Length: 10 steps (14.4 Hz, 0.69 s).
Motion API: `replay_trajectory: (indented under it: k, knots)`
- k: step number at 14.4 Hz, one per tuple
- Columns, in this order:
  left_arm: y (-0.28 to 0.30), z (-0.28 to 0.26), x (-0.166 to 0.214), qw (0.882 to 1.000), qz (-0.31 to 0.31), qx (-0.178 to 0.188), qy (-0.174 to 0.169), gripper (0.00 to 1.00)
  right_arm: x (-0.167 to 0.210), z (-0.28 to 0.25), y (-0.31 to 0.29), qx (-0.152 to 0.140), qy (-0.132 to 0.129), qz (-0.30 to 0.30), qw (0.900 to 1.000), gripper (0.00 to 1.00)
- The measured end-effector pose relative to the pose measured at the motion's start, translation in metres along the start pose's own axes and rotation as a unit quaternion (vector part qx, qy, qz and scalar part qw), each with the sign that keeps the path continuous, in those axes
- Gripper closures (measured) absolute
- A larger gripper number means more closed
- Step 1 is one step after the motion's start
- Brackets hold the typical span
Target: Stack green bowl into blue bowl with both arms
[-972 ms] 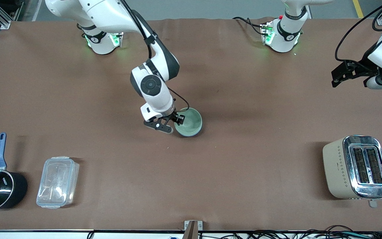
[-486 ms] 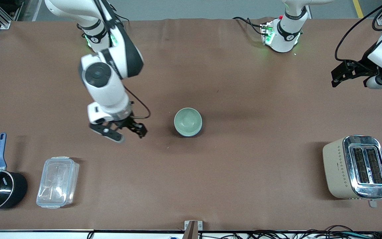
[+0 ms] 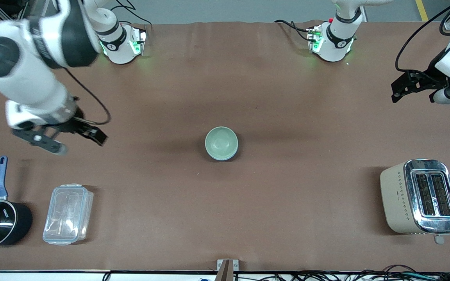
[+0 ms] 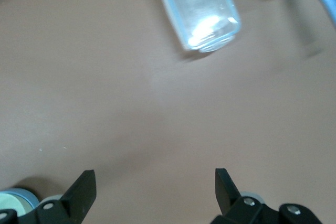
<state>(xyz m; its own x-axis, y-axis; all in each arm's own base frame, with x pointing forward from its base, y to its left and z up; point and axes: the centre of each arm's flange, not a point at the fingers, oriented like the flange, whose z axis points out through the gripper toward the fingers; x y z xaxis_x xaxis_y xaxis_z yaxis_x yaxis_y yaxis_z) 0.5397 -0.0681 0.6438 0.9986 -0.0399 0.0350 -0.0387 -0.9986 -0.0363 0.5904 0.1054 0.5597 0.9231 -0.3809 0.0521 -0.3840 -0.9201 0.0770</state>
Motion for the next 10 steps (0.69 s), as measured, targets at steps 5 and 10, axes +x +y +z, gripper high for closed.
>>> replay_trajectory:
  k: [5, 10]
  knots:
    - [0.002, 0.0, 0.0, 1.0, 0.001, 0.0, 0.0, 0.0, 0.031, -0.069, 0.137, 0.015, -0.025, -0.042, 0.999, 0.0]
    - [0.004, 0.001, -0.001, 1.0, 0.004, 0.0, -0.005, 0.0, 0.031, -0.094, 0.193, 0.029, -0.015, -0.076, 0.997, 0.0]
